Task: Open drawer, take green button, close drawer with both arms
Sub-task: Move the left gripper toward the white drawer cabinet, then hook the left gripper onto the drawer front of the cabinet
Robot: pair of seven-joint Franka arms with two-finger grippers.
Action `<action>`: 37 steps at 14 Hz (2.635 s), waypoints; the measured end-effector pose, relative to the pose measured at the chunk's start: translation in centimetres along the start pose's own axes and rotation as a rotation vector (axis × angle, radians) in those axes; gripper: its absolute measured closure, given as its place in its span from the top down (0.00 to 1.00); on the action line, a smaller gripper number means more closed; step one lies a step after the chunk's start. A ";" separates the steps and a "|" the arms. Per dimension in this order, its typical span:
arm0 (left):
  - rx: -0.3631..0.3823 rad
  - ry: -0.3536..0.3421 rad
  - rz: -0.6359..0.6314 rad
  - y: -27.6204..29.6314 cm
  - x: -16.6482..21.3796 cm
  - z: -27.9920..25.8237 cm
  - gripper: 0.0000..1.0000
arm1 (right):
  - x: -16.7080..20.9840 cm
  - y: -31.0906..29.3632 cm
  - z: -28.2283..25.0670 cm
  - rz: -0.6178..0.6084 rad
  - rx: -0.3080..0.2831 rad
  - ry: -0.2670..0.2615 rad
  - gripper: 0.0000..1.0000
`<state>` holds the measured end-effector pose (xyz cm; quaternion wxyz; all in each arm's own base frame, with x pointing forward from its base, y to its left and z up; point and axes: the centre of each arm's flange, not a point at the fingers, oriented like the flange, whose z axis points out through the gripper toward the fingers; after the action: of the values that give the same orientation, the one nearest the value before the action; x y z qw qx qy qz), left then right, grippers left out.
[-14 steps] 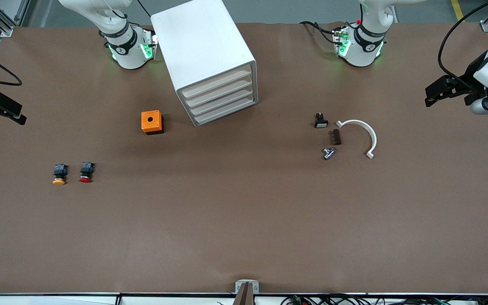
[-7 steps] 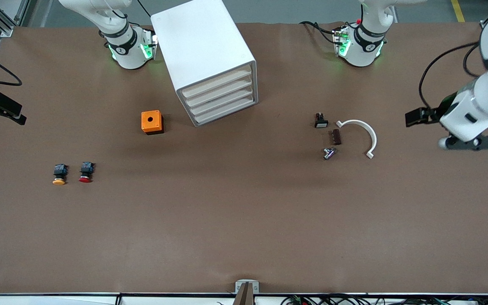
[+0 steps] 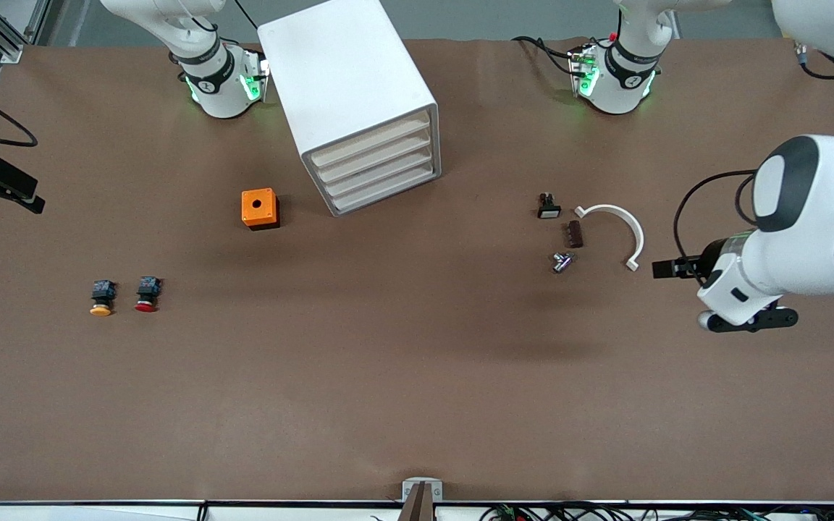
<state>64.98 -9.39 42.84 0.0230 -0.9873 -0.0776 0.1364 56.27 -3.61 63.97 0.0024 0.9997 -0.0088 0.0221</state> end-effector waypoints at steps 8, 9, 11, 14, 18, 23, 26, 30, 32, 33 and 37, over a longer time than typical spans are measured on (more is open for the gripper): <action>-0.019 -0.113 -0.390 9.6 1.1 9.2 1.00 | 0.0 0.0 0.0 0.000 0.000 0.001 1.00; -0.035 -0.138 -0.437 10.2 1.3 10.3 1.00 | 0.0 0.0 0.0 0.000 0.000 0.001 1.00; -0.038 -0.173 -0.485 10.6 1.7 12.1 1.00 | 0.0 0.0 0.0 0.000 0.000 0.000 1.00; -0.055 -0.228 -0.613 12.0 1.5 13.6 1.00 | 0.1 0.0 0.0 0.000 0.000 0.000 1.00; -0.074 -0.282 -0.800 15.9 0.4 15.0 1.00 | 0.1 0.0 0.1 0.000 0.000 -0.001 1.00; -0.148 -0.434 -1.063 19.8 -0.5 16.6 1.00 | 0.1 0.0 0.1 0.000 0.000 -0.001 1.00; -0.142 -0.484 -1.198 21.9 -1.5 16.8 1.00 | 0.1 0.0 0.1 0.000 0.000 -0.001 1.00; -0.105 -0.595 -1.344 25.5 -3.7 17.8 1.00 | 0.1 0.0 0.1 0.000 0.000 -0.001 1.00; -0.073 -0.681 -1.444 26.8 -4.3 19.0 1.00 | 0.1 0.0 0.1 0.000 0.000 -0.001 1.00; -0.054 -0.721 -1.486 27.5 -4.6 19.7 1.00 | 0.1 0.0 0.1 0.000 0.000 -0.001 1.00; 0.018 -0.875 -1.612 30.1 -6.3 21.5 1.00 | 0.1 0.0 0.1 0.000 0.000 -0.001 1.00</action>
<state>57.60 -39.58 21.84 0.0874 -0.4944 -0.7436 0.4415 56.37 -3.60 63.88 0.0025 0.9997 -0.0088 0.0214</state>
